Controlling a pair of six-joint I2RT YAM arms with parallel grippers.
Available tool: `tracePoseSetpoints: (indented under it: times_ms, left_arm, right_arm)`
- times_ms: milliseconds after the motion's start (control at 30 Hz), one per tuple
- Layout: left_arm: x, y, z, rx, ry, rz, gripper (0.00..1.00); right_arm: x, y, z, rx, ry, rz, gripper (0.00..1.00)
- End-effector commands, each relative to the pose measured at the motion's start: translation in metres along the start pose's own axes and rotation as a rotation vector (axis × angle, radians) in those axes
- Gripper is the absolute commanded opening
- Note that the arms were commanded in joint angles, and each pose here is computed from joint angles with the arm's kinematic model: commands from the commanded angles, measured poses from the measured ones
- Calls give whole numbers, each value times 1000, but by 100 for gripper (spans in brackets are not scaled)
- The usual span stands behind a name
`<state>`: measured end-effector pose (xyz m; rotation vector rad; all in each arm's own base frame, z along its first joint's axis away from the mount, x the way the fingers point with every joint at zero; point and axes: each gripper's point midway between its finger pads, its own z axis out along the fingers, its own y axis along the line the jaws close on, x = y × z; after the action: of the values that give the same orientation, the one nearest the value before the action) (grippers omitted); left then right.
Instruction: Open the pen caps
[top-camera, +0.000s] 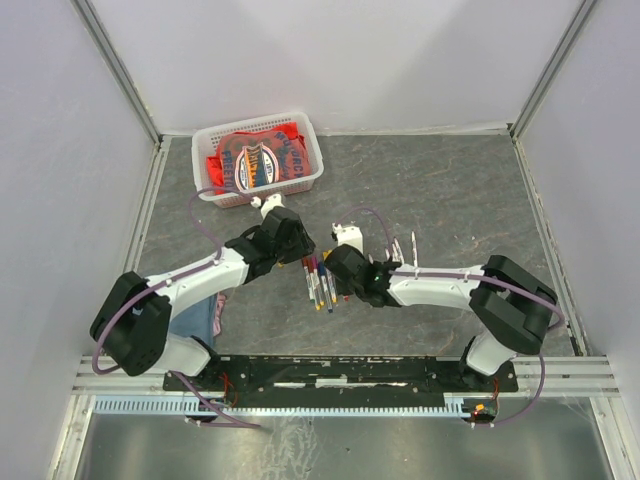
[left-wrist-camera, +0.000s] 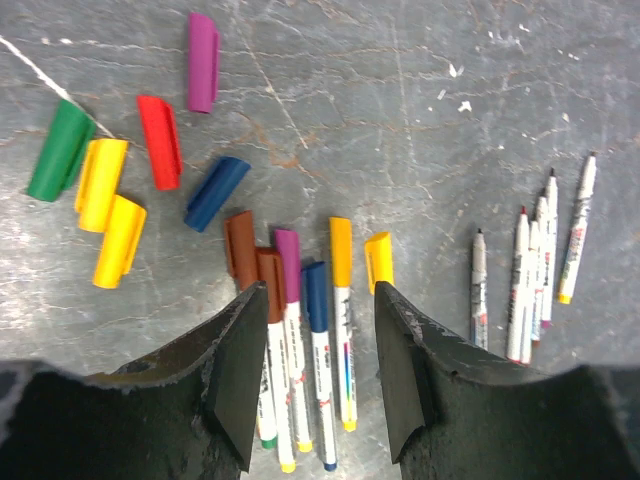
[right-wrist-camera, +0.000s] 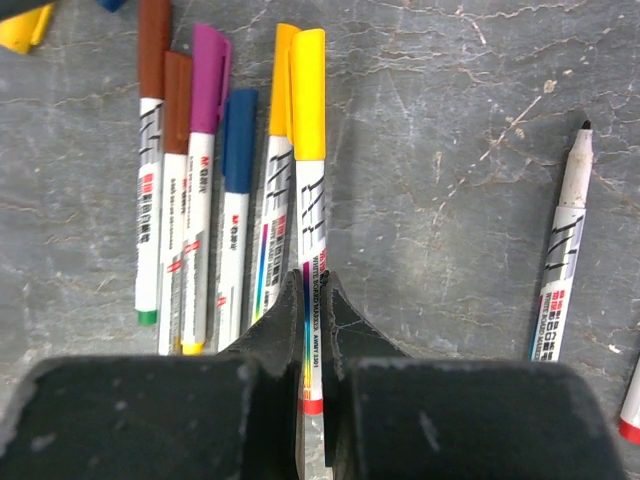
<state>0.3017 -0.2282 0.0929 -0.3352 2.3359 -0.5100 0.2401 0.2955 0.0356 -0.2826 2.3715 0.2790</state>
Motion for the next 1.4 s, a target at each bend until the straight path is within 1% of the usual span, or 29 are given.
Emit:
tracePoseSetpoints:
  times_ms: [0,367,700,1000,1200,1300,1367]
  left_arm:
    - [-13,-30,-9,127,-9,-88,53]
    - [-1,-45,-5,199,60,-131,54]
    - [7,-45,-5,237,73,-173,54]
    - [5,-51,-10,291,67,-223,53]
    - [5,-53,-13,315,67,-243,48]
    - [4,-53,-16,330,60,-254,42]
    - [1,-52,-18,331,51,-258,41]
  right_arm:
    - [-18,18,-17,-68,-82,30,1]
    - [-35,30,-44,-126,-147,46,1]
    - [-44,44,-64,-236,-182,108,1]
    - [-52,57,-74,-316,-194,136,1]
    - [-51,62,-75,-341,-188,140,1]
    - [-51,63,-75,-346,-186,141,1]
    - [-50,64,-74,-347,-184,140,1]
